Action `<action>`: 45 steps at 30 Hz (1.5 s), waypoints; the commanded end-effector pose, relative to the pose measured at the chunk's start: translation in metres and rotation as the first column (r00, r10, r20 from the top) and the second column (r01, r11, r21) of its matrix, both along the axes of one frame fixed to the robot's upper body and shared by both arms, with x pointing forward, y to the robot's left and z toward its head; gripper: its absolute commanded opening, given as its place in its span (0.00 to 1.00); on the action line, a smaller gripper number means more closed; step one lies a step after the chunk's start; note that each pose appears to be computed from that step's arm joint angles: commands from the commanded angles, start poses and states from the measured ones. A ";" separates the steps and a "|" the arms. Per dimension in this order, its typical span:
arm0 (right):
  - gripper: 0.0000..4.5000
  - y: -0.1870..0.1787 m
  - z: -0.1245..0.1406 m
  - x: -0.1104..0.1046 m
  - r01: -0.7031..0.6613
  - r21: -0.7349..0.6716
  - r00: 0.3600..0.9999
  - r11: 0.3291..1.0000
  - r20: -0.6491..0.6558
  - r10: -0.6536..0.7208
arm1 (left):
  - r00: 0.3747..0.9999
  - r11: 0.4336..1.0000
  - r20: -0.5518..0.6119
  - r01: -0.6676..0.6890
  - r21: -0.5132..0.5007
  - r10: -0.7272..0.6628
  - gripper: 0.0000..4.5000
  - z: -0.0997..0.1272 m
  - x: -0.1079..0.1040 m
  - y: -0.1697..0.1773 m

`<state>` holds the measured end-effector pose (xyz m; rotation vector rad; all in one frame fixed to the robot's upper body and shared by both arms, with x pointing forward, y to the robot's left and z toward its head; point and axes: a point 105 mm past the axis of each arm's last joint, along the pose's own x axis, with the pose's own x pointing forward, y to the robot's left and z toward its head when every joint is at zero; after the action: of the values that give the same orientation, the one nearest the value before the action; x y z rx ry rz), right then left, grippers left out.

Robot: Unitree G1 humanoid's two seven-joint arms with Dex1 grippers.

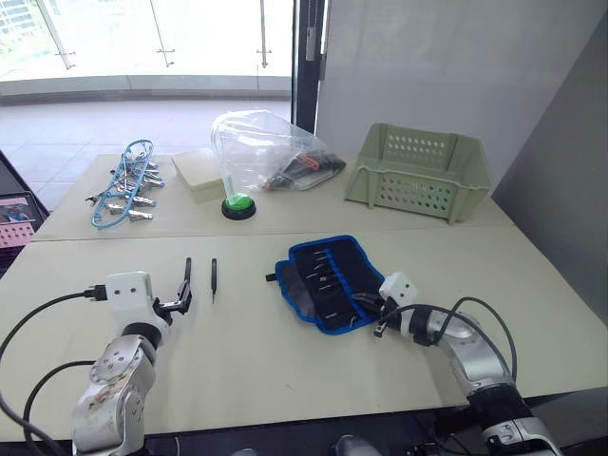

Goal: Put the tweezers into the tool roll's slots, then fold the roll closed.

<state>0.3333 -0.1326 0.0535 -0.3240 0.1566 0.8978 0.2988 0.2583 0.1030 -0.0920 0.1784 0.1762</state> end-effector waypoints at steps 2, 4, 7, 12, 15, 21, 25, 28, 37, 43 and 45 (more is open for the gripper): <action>0.00 0.010 -0.050 -0.026 -0.050 -0.066 0.981 0.997 -0.191 0.036 | 0.999 0.999 -0.016 -0.032 -0.023 0.032 1.00 0.000 0.016 -0.001; 0.00 0.010 -0.050 -0.026 -0.047 -0.067 0.981 0.997 -0.190 0.033 | 1.000 1.000 -0.024 -0.020 -0.006 0.020 1.00 -0.001 0.024 -0.005; 0.00 0.009 -0.050 -0.025 -0.052 -0.078 0.981 0.996 -0.189 0.036 | 0.997 1.000 -0.078 -0.013 0.013 0.014 1.00 -0.011 0.036 -0.009; 0.00 0.002 -0.047 -0.021 -0.039 -0.090 0.983 0.995 -0.180 0.022 | 0.991 0.999 -0.136 -0.013 0.035 0.018 1.00 -0.022 0.046 -0.012; 0.00 0.000 -0.047 -0.022 -0.036 -0.091 0.984 0.995 -0.180 0.019 | 0.988 0.999 -0.151 -0.011 0.043 0.018 1.00 -0.026 0.044 -0.014; 0.00 0.003 -0.048 -0.024 -0.038 -0.088 0.983 0.995 -0.181 0.022 | 0.983 0.998 -0.183 0.001 0.056 0.009 0.62 -0.034 0.041 -0.016; 0.00 0.003 -0.048 -0.023 -0.042 -0.088 0.984 0.995 -0.179 0.025 | 0.984 0.998 -0.176 -0.002 0.057 0.012 0.32 -0.032 0.043 -0.016; 0.00 0.003 -0.047 -0.022 -0.042 -0.090 0.984 0.995 -0.177 0.026 | 0.985 0.998 -0.174 -0.001 0.058 0.011 0.10 -0.032 0.043 -0.016; 0.00 0.003 -0.046 -0.020 -0.047 -0.097 0.984 0.994 -0.174 0.029 | 0.986 0.998 -0.165 -0.020 0.053 0.029 0.01 -0.034 0.039 -0.009; 0.00 0.004 -0.046 -0.019 -0.049 -0.095 0.984 0.994 -0.177 0.032 | 0.999 0.994 -0.035 -0.025 0.110 0.029 0.01 -0.001 0.043 -0.001; 0.00 0.003 -0.046 -0.019 -0.047 -0.095 0.984 0.994 -0.176 0.030 | 0.999 0.990 0.049 -0.007 0.144 0.000 0.01 0.022 0.045 -0.002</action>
<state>0.3341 -0.1351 0.0551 -0.3438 0.1647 0.8956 0.3399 0.2577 0.0864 0.0070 0.2624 0.2142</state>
